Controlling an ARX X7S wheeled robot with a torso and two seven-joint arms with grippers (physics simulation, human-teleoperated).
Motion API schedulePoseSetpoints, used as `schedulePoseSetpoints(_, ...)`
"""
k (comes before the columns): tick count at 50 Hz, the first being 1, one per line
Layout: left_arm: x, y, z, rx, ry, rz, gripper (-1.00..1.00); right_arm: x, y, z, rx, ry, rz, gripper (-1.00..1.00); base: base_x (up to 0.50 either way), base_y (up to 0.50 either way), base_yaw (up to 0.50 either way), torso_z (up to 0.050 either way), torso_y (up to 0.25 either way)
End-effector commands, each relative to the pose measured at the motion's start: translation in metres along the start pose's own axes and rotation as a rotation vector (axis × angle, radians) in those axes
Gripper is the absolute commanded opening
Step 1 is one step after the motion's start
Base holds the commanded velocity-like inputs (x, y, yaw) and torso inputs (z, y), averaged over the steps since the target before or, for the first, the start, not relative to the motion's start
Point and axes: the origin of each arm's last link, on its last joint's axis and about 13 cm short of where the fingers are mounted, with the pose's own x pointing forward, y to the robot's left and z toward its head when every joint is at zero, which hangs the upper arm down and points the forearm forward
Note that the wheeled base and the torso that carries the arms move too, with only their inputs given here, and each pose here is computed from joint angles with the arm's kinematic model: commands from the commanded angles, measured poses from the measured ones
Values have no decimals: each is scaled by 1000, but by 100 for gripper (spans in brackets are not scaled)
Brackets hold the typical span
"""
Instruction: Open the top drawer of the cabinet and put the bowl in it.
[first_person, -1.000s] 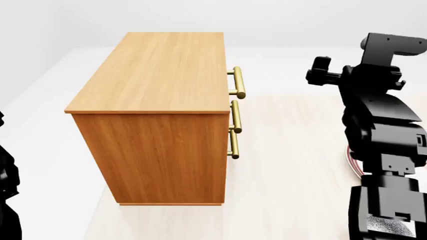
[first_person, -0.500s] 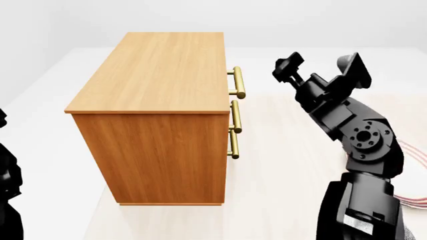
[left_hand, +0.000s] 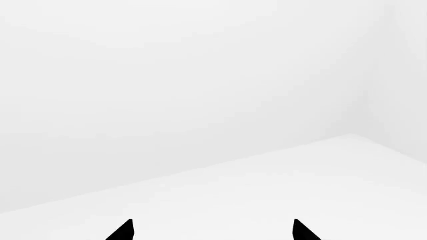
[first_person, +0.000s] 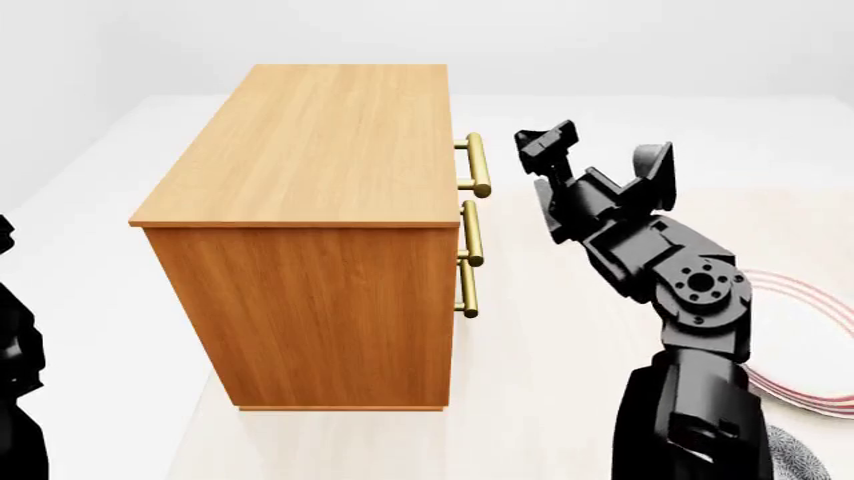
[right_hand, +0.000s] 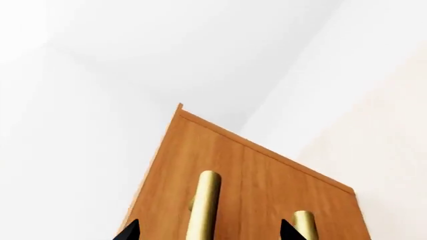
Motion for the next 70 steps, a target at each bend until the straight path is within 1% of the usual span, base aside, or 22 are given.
schedulePoseSetpoints(1,0,-1,-1,2,-2,0,100,6,-6,-15,59,73,26,100,0,0,0,0,0)
schedulePoseSetpoints(10,0,0,-3,8,-1,2,100,8,-4,-19,116,159,98,100,0,0,0,0,0)
schedulePoseSetpoints(14,0,0,-4,10,-2,2,100,9,-4,-20,122,181,115,100,0,0,0,0,0)
schedulePoseSetpoints(24,0,0,-4,12,-2,4,100,12,-4,-23,129,205,134,100,0,0,0,0,0)
schedulePoseSetpoints(44,0,0,-3,8,-7,2,100,22,-16,-31,150,195,123,100,0,0,0,0,0)
schedulePoseSetpoints(45,0,0,-3,9,-7,2,100,22,-16,-30,147,187,115,-100,0,0,0,0,0)
schedulePoseSetpoints(60,-1,-2,-2,11,-9,3,100,20,-16,-30,121,206,115,-100,0,0,0,0,0)
schedulePoseSetpoints(70,0,-1,-2,13,-10,4,100,16,-17,-24,125,191,123,-100,0,0,0,0,0)
